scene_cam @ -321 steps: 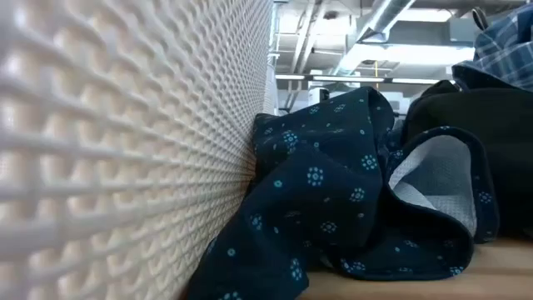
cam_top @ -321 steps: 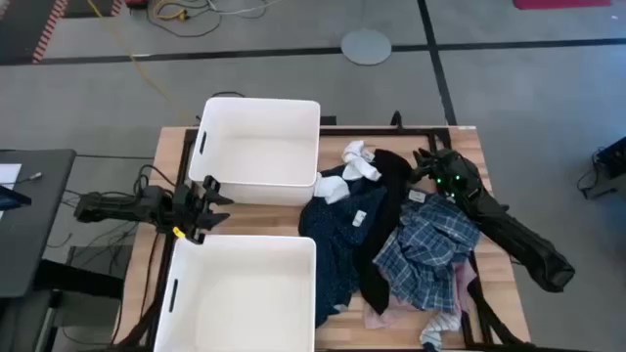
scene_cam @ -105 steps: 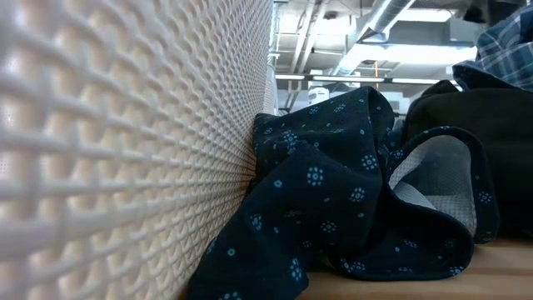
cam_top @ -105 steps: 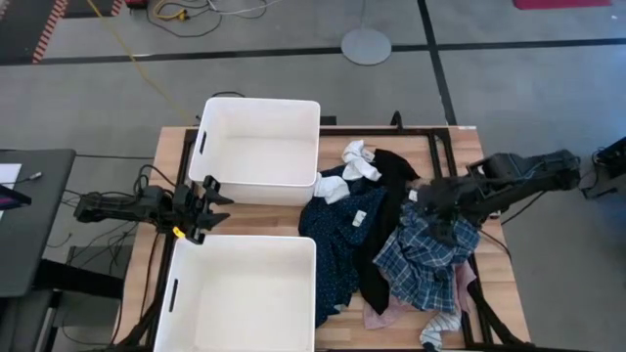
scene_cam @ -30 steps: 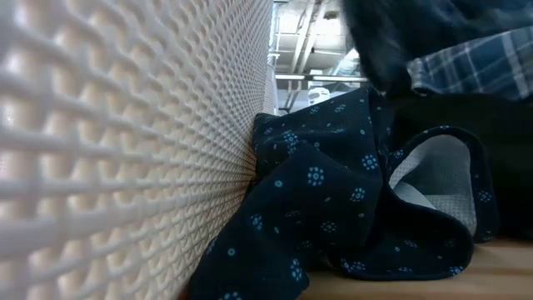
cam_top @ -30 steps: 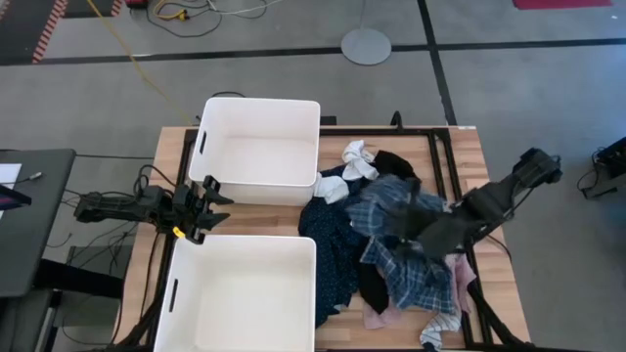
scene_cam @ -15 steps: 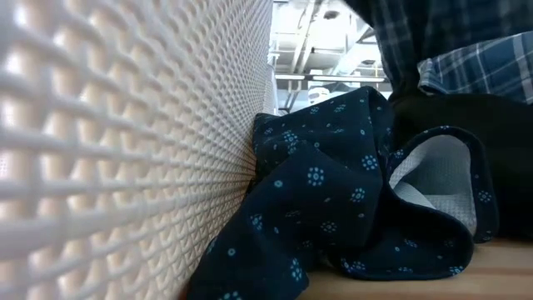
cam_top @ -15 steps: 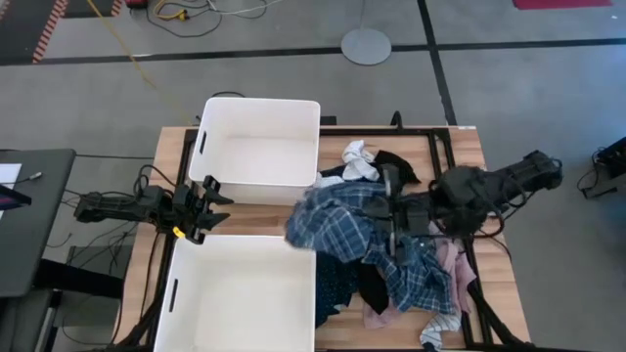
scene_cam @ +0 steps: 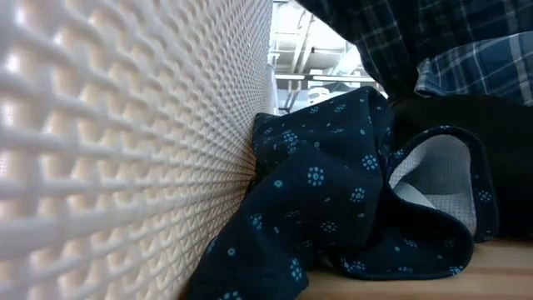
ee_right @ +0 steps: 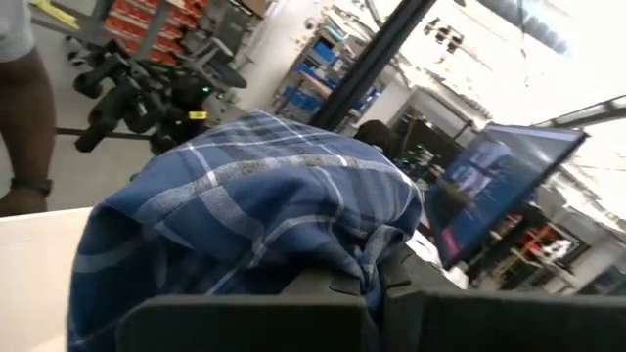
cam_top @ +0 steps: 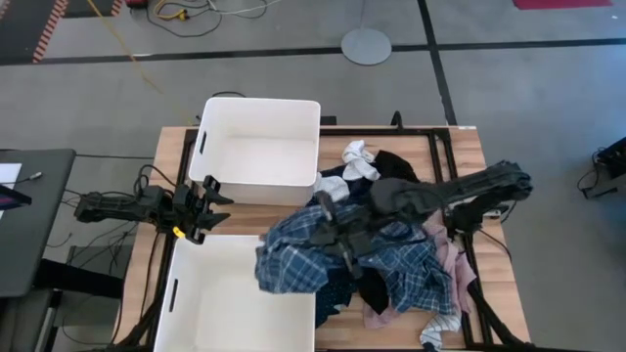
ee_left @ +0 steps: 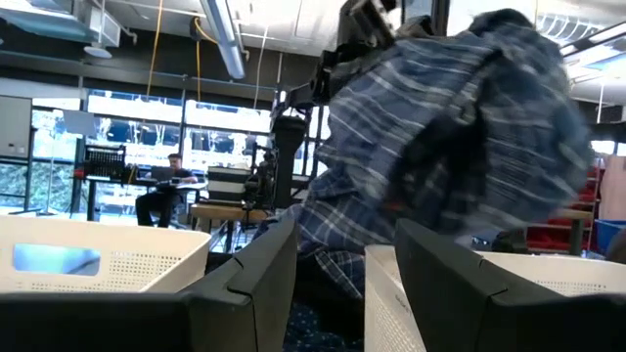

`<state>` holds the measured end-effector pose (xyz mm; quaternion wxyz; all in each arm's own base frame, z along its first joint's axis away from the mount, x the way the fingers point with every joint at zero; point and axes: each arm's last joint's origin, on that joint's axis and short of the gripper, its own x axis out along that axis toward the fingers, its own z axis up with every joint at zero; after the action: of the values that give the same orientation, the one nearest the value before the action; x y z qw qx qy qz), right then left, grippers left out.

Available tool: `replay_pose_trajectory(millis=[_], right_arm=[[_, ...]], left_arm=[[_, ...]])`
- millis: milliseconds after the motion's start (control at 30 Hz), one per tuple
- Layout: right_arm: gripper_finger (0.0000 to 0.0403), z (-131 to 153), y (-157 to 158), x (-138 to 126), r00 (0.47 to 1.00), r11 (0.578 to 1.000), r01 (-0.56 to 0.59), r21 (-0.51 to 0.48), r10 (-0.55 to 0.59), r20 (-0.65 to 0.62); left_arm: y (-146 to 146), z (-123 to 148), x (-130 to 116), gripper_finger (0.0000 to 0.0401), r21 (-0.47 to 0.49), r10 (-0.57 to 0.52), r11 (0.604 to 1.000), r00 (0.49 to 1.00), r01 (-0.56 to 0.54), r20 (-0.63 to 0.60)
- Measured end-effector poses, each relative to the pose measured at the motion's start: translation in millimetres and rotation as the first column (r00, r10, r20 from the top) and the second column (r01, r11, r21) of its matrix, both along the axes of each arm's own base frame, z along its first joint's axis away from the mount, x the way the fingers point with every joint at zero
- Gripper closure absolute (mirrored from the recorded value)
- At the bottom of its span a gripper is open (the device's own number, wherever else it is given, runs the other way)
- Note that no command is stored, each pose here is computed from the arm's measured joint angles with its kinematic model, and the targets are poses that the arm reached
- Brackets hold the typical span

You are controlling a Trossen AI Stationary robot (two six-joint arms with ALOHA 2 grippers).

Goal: Sort clothes
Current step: Put the blue pants into the bottom white laundry organizer

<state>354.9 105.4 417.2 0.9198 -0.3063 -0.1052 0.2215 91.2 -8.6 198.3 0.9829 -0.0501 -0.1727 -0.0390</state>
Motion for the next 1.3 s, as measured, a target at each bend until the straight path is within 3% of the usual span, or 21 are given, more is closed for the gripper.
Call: replay_pose_trajectory(millis=[333, 600, 933, 1300], right_arm=[[0.0403, -40, -2, 39, 0.989, 1.000, -0.018, 0.016, 0.020, -0.144], [0.0400, -43, -4, 37, 0.978, 1.000, -0.017, 0.017, 0.021, -0.207], [0.0399, 8, -18, -18, 0.988, 1.000, 0.015, -0.022, -0.018, -0.153], [0.0399, 33, -36, -84, 0.945, 0.994, 0.106, -0.016, -0.106, -0.310]], left_arm=[[0, 0, 0, 0.0232, 0.000, 0.000, 1.000, 1.000, 0.000, 0.000], [0, 0, 0, 0.0232, 0.000, 0.000, 1.000, 1.000, 0.000, 0.000], [0, 0, 0, 0.0232, 0.000, 0.000, 1.000, 1.000, 0.000, 0.000], [0, 1, 0, 0.0232, -0.018, 0.000, 1.000, 1.000, 0.000, 0.007]])
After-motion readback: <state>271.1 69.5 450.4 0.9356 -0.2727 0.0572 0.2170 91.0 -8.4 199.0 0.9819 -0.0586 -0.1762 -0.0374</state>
